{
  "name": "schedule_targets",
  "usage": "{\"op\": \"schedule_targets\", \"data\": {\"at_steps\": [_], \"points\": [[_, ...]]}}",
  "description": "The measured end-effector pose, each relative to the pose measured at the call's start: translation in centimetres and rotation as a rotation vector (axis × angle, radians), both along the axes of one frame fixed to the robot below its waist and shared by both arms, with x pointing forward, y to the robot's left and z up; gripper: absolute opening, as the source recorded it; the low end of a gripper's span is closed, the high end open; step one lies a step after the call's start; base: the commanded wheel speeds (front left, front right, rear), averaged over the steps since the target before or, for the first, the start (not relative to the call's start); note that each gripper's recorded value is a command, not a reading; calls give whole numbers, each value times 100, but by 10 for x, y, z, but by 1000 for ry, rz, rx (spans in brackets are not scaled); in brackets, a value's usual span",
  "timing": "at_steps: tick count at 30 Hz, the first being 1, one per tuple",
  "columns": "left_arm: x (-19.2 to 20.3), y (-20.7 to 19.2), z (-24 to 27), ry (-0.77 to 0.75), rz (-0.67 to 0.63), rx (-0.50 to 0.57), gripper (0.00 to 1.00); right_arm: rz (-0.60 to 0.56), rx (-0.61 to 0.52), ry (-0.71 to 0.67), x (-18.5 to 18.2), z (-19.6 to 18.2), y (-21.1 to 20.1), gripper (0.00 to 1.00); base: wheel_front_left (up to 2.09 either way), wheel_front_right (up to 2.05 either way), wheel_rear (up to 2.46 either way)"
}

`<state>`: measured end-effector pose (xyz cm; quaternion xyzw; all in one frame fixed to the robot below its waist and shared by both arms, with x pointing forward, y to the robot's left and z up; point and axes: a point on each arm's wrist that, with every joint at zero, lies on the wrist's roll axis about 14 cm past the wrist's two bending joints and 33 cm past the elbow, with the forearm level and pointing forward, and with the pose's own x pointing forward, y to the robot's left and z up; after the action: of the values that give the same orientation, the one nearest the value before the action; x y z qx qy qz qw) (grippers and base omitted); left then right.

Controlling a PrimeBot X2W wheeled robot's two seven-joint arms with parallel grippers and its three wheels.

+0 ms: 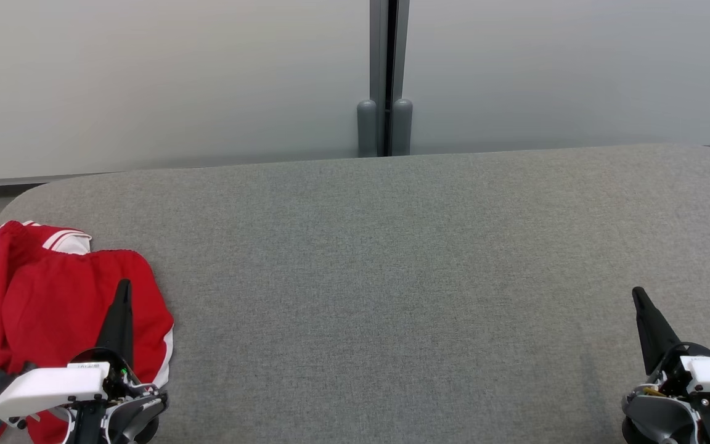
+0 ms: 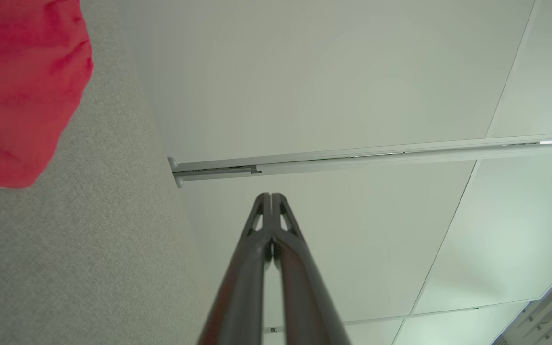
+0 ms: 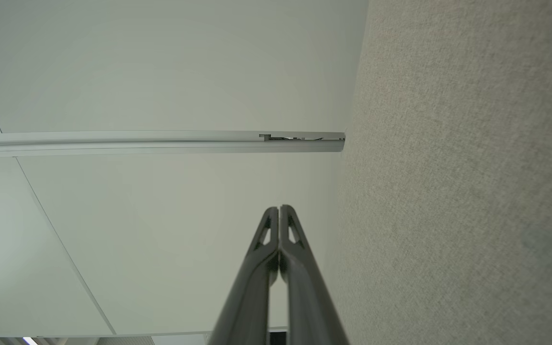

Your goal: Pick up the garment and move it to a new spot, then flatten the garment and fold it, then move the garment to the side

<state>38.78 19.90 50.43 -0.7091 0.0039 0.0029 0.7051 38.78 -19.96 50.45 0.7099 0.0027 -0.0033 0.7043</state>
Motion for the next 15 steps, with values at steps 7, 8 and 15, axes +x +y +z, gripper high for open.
{"op": "schedule_targets", "data": {"at_steps": [7, 8, 15], "points": [[0, 0, 0, 0, 0, 0, 0, 0, 0, 0, 0, 0, 0, 0, 0, 0, 0], [0, 0, 0, 0, 0, 0, 0, 0, 0, 0, 0, 0, 0, 0, 0, 0, 0], [0, 0, 0, 0, 0, 0, 0, 0, 0, 0, 0, 0, 0, 0, 0, 0, 0]]}}
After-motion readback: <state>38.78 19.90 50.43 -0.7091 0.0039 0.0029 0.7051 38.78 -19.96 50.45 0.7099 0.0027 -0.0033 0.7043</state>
